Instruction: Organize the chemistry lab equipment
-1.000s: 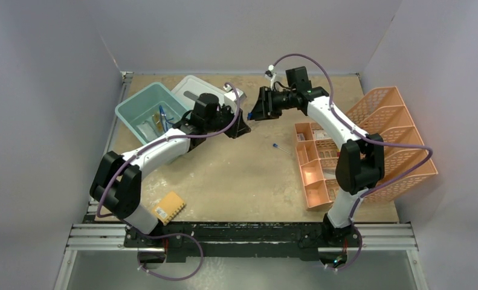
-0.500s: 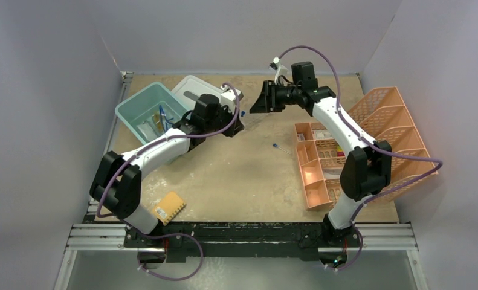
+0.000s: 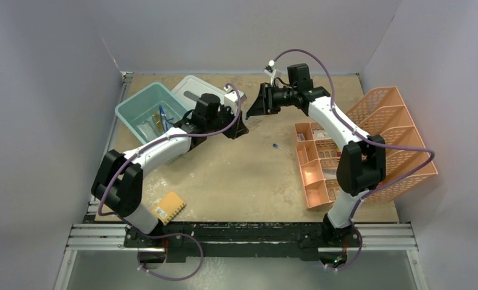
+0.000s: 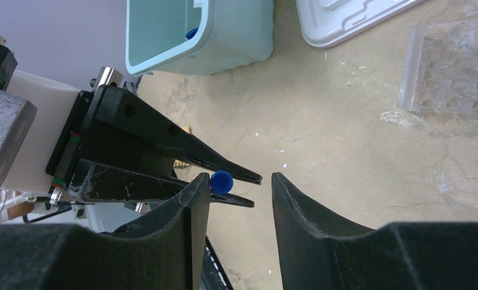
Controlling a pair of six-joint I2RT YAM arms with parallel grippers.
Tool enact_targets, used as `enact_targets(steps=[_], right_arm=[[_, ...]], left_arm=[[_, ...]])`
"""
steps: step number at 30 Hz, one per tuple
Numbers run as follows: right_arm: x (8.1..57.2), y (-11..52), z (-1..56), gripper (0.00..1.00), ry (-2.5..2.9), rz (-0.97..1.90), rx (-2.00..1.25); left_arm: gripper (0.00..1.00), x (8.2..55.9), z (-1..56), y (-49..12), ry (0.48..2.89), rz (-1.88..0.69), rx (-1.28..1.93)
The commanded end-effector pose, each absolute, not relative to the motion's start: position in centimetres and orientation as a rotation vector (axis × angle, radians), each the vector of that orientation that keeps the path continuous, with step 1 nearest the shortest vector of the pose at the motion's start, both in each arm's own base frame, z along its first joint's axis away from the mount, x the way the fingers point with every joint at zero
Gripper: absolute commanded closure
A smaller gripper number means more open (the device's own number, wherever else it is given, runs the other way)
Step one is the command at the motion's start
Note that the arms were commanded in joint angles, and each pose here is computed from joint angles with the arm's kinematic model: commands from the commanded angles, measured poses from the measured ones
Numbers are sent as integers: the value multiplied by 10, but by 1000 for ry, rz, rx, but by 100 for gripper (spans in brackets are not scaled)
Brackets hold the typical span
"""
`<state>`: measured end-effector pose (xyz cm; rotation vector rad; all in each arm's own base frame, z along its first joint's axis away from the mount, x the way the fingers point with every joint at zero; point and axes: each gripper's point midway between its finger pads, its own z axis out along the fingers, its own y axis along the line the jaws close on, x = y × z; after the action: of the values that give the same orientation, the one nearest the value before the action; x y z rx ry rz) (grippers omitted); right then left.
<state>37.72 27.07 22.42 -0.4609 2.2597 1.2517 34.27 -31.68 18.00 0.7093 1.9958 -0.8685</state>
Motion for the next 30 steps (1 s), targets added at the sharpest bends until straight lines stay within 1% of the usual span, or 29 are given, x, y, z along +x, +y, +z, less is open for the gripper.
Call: enact_targets(steps=[1,3,6,8,13,17,18,19,21,22,24,25,26,30], right_arm=[[369,280,237,56,2218,1321,-533],[368,280,232,58,2236,1316,-538],[365,281,228,65,2256,1337,-540],[363,283,227,67,2259,1355,-549],[358,287,226,69,2268,1396,-568],[360,287,225,80,2266,1371,-565],[362,287,225,82,2265,1351,-558],[365,285,225,84,2263,1321,-543],[370,279,228,88,2260,1247,-497],[373,275,227,88,2260,1199,-462],[389,259,224,89,2234,1020,-413],[399,250,224,90,2210,921,-384],[411,240,225,90,2177,830,-328],[440,206,219,90,2123,538,-215]], left_arm=[[100,348,208,-328,1893,-916,737],[100,348,208,-328,1893,-912,739],[100,348,209,-327,1893,-908,743],[100,349,207,-326,1899,-893,742],[100,349,208,-326,1895,-894,747],[100,347,209,-328,1889,-920,748],[96,347,210,-329,1891,-922,739],[88,348,211,-328,1896,-919,723],[67,354,213,-325,1917,-904,652],[61,358,213,-321,1935,-886,605],[53,364,216,-316,1950,-879,540],[44,366,218,-314,1948,-883,514],[41,369,220,-312,1942,-888,484],[39,380,228,-304,1923,-892,389]])
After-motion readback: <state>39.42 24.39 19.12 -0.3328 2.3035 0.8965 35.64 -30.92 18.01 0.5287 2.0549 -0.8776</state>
